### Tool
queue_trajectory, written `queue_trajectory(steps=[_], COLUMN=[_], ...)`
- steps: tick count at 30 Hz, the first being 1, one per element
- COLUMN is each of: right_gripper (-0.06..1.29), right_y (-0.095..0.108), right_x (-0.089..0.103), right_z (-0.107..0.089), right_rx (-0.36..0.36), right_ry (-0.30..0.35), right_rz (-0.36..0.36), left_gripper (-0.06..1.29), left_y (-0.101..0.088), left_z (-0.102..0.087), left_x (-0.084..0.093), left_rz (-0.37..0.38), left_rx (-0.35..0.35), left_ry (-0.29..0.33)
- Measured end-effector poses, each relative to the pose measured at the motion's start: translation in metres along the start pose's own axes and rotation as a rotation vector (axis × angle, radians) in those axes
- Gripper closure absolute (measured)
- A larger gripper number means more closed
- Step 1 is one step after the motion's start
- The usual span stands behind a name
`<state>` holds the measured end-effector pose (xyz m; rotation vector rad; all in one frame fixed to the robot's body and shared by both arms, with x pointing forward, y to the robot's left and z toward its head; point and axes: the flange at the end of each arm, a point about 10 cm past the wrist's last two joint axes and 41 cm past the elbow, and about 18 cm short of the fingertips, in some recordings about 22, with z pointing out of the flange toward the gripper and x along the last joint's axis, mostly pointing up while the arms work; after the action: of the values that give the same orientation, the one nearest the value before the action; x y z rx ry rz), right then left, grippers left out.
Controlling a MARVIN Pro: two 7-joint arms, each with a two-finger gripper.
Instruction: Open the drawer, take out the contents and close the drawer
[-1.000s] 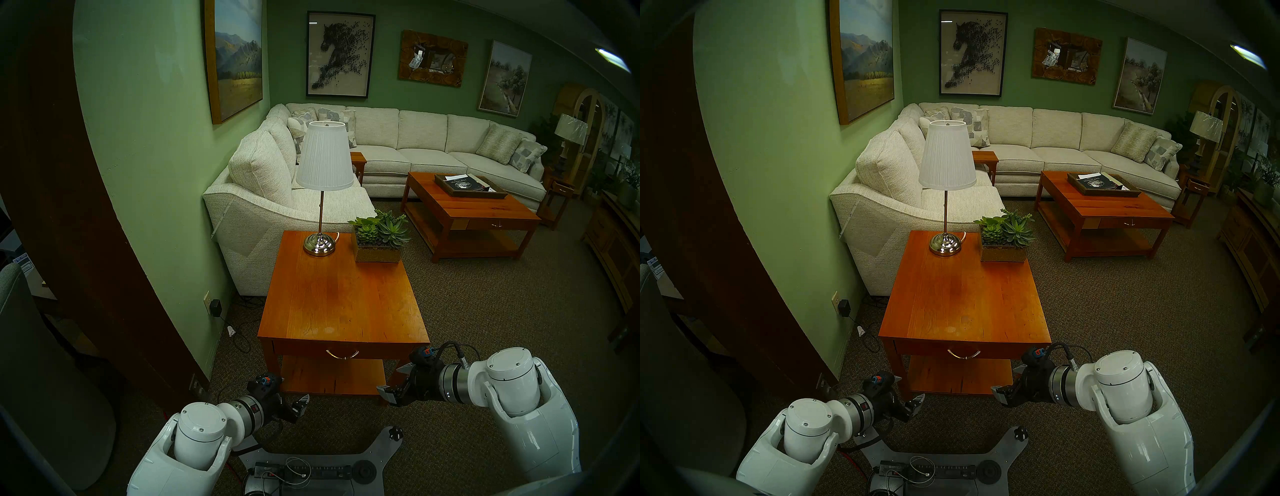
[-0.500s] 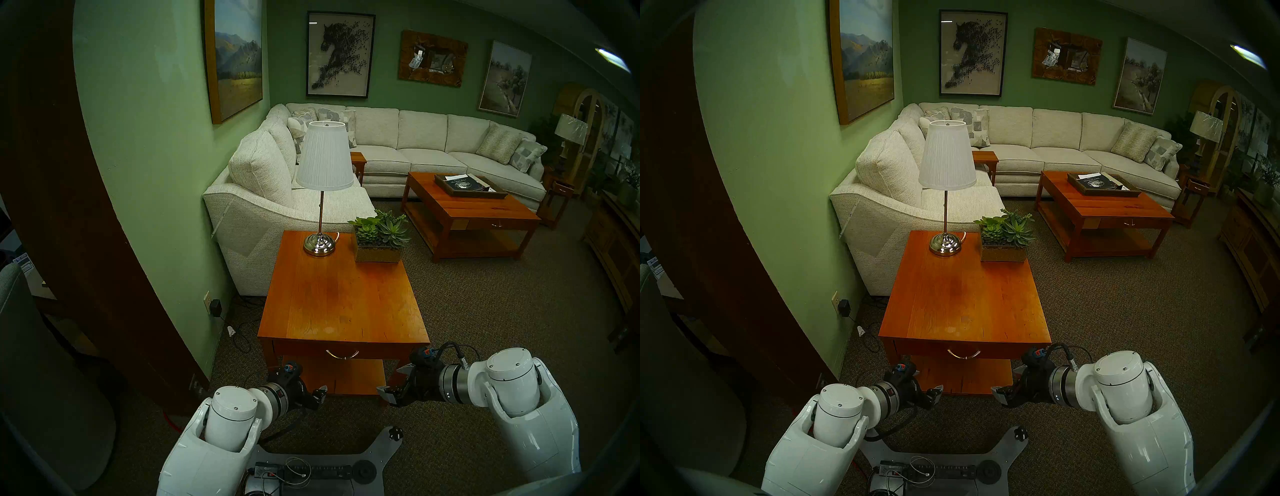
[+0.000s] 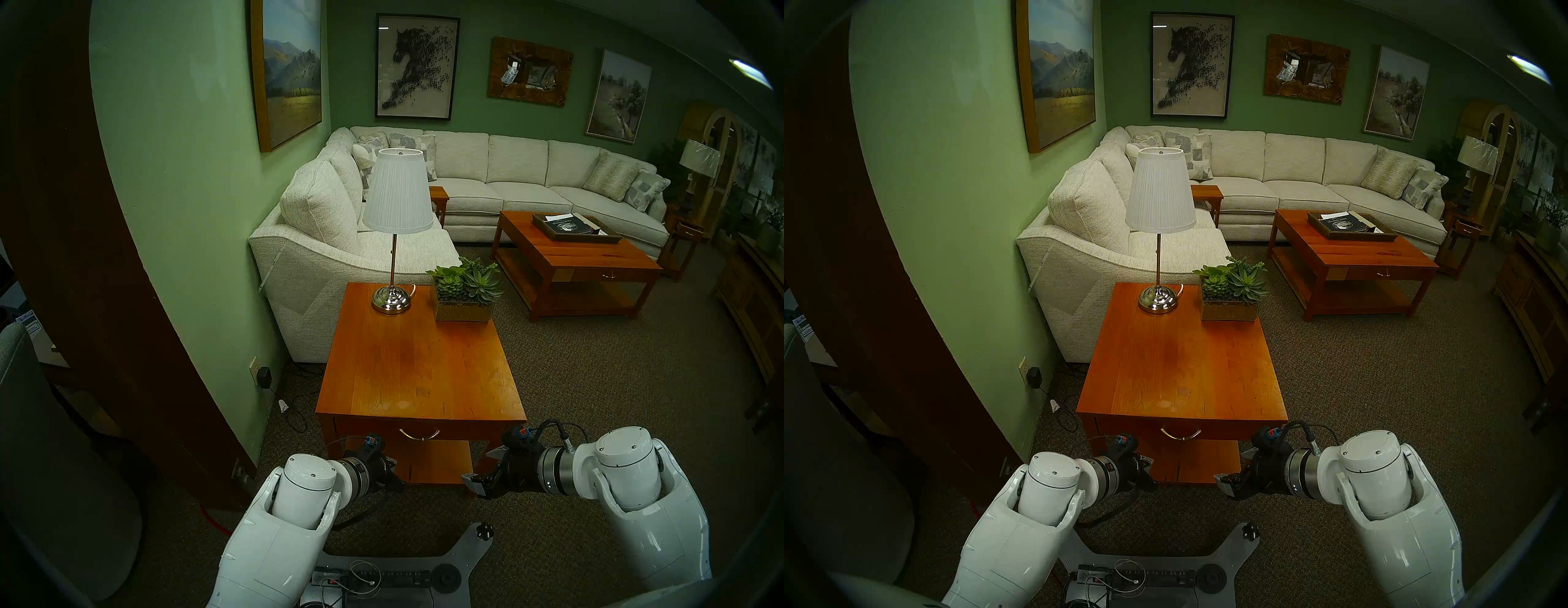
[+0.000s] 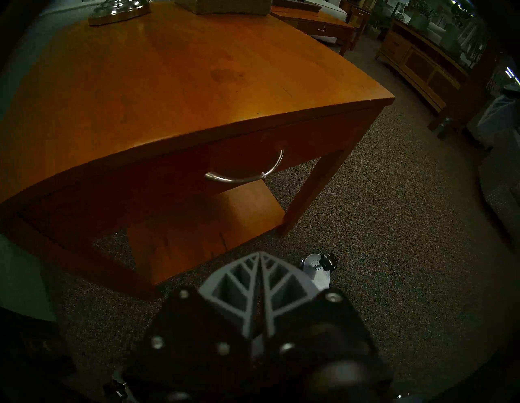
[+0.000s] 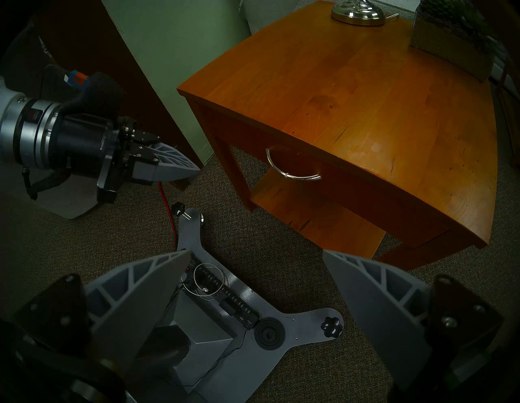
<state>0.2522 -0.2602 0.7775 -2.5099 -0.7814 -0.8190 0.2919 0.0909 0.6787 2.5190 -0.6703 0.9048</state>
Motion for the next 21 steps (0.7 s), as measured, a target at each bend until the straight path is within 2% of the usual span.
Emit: queue_trajectory(steps=[1, 2, 3, 5, 21], right_gripper=[0.01, 0.01, 0.01, 0.01, 0.01], right_y=[0.0, 0.0, 0.0, 0.0, 0.0], right_x=[0.0, 0.0, 0.0, 0.0, 0.0], right_z=[0.0, 0.0, 0.0, 0.0, 0.0], right_rx=[0.0, 0.0, 0.0, 0.0, 0.001], right_ry=[0.0, 0.0, 0.0, 0.0, 0.0], right_rz=[0.0, 0.0, 0.0, 0.0, 0.0], left_gripper=[1.04, 1.1, 1.1, 1.25, 1.25], left_y=[0.0, 0.0, 0.0, 0.0, 0.009], left_z=[0.002, 0.004, 0.006, 0.01, 0.05], left_x=[0.0, 0.002, 0.002, 0.006, 0.023], left_rz=[0.0, 0.002, 0.004, 0.01, 0.059], left_rx=[-0.002, -0.005, -0.006, -0.011, -0.061], left_ry=[-0.003, -0.009, -0.011, -0.018, -0.019])
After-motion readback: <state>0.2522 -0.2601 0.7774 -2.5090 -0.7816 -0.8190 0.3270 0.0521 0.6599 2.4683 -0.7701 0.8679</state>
